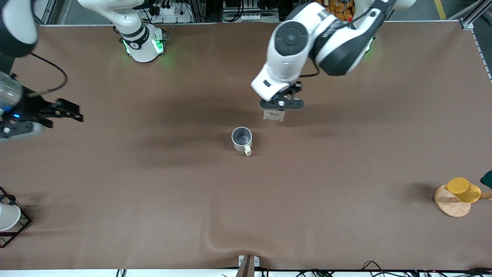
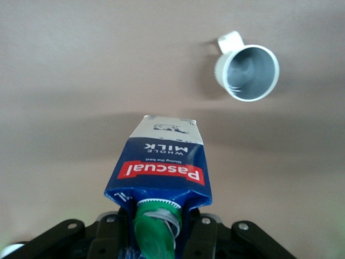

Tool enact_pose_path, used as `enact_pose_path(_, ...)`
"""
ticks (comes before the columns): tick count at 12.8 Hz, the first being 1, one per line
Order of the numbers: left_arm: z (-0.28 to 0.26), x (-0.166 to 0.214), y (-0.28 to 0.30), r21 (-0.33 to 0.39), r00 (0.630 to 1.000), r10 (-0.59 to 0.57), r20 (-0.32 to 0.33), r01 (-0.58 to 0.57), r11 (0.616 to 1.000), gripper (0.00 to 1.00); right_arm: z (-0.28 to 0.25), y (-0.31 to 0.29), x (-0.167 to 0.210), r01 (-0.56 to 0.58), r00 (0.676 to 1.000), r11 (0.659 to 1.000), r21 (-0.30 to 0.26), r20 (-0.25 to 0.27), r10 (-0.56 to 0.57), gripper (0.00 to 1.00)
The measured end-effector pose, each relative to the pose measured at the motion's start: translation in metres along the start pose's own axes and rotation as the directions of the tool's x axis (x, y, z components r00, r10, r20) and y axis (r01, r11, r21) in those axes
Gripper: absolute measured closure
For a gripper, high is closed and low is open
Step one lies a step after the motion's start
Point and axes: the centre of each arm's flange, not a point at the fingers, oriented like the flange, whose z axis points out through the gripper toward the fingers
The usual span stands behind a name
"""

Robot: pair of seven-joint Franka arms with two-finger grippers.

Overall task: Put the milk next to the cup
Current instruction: 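Release the mug and withdraw the right gripper while the left gripper carries the carton, then lower the milk carton beside the mug with the left gripper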

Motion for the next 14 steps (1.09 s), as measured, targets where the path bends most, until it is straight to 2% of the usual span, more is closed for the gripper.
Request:
enact_pose_path(3,0.018,-0.016,0.049,-0.029,0.997,-0.081,0.003,0.081,0.996,0.61,-0.015,0.010,-0.018,-0.042,0.999,0.999,0.000,0.011,0.042,0.00)
enact_pose_path(7,0.052,-0.003,0.087,-0.084,0.997,-0.080,0.015,0.081,0.993,0.61,-0.020,0.003,-0.023,-0.104,0.994,0.995,-0.005,0.020,0.104,0.00)
enact_pose_path(10,0.075,0.007,0.092,-0.083,0.996,-0.085,0.028,0.087,0.993,0.61,-0.022,-0.006,-0.022,-0.124,0.992,0.992,-0.021,0.017,0.125,0.00)
enact_pose_path(14,0.087,0.018,0.087,-0.043,0.997,-0.080,-0.010,0.080,0.996,0.61,-0.023,-0.020,-0.022,-0.170,0.985,0.985,-0.026,0.020,0.171,0.00)
